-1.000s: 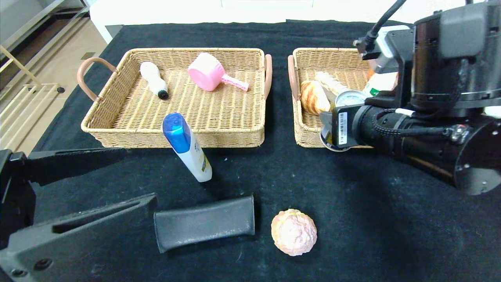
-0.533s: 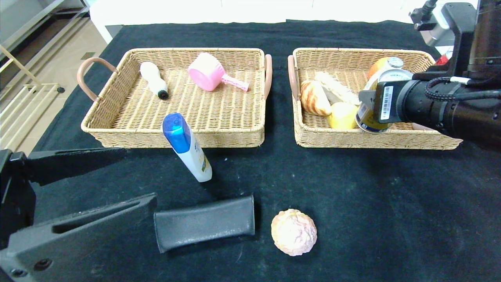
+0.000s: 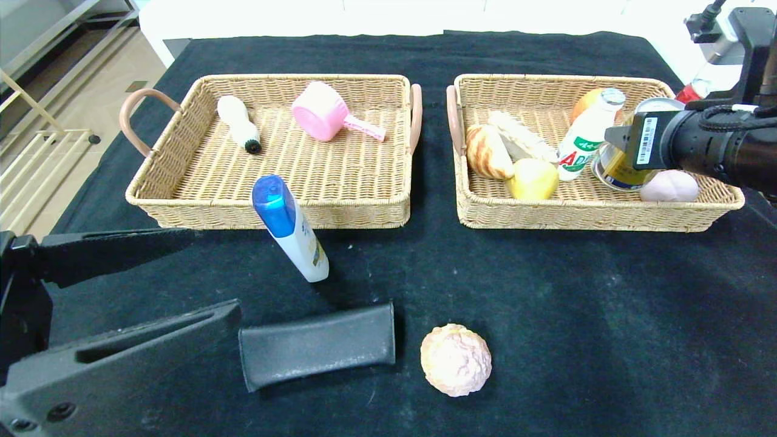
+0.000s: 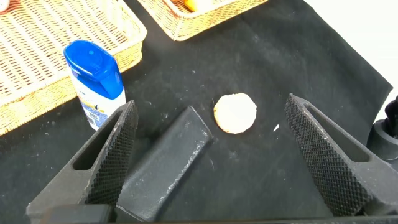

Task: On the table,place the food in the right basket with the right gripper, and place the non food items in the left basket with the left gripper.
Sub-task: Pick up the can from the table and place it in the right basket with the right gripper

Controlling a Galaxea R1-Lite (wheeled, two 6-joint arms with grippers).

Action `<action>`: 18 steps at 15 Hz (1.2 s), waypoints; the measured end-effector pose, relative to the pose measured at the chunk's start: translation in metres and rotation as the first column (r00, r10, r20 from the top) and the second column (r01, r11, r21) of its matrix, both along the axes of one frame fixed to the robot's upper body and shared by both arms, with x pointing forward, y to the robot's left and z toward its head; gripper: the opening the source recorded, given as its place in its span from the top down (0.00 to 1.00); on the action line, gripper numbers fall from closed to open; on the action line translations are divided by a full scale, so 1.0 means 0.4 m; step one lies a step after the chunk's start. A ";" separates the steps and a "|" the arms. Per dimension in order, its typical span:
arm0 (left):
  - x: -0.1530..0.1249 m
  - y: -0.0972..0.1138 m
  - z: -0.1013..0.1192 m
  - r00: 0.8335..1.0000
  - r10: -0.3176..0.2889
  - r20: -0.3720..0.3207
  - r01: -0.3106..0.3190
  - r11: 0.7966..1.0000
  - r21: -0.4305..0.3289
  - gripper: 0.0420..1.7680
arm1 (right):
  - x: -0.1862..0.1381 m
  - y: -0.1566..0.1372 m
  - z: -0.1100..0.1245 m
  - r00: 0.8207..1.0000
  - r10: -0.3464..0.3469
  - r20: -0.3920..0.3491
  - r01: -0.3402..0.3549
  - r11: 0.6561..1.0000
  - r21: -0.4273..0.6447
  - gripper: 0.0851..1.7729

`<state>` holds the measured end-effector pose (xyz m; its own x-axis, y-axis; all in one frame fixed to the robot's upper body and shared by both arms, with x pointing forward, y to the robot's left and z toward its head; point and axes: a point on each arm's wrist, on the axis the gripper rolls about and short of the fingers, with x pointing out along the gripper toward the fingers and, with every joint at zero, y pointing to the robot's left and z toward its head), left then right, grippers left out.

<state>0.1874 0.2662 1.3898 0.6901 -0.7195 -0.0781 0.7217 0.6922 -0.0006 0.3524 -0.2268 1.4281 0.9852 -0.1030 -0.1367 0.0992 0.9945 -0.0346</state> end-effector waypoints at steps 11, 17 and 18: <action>-0.001 0.001 0.001 1.000 0.000 0.006 0.000 1.000 0.002 0.03 | 0.120 -0.059 -0.041 0.998 -0.064 0.010 0.064 0.998 0.015 0.36; -0.001 0.001 0.001 1.000 0.000 0.006 0.000 1.000 0.002 0.03 | 0.129 -0.057 -0.047 0.999 -0.051 0.003 0.051 0.999 0.016 0.32; -0.001 0.001 0.001 1.000 0.000 0.006 0.000 1.000 0.002 0.03 | 0.129 -0.058 -0.046 0.999 -0.051 0.005 0.051 0.999 0.017 0.28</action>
<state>0.1870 0.2665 1.3902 0.6903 -0.7196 -0.0754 0.7219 0.6920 0.0047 0.4040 -0.2501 1.4097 0.9795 -0.1509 -0.1331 0.1500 0.9885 -0.0167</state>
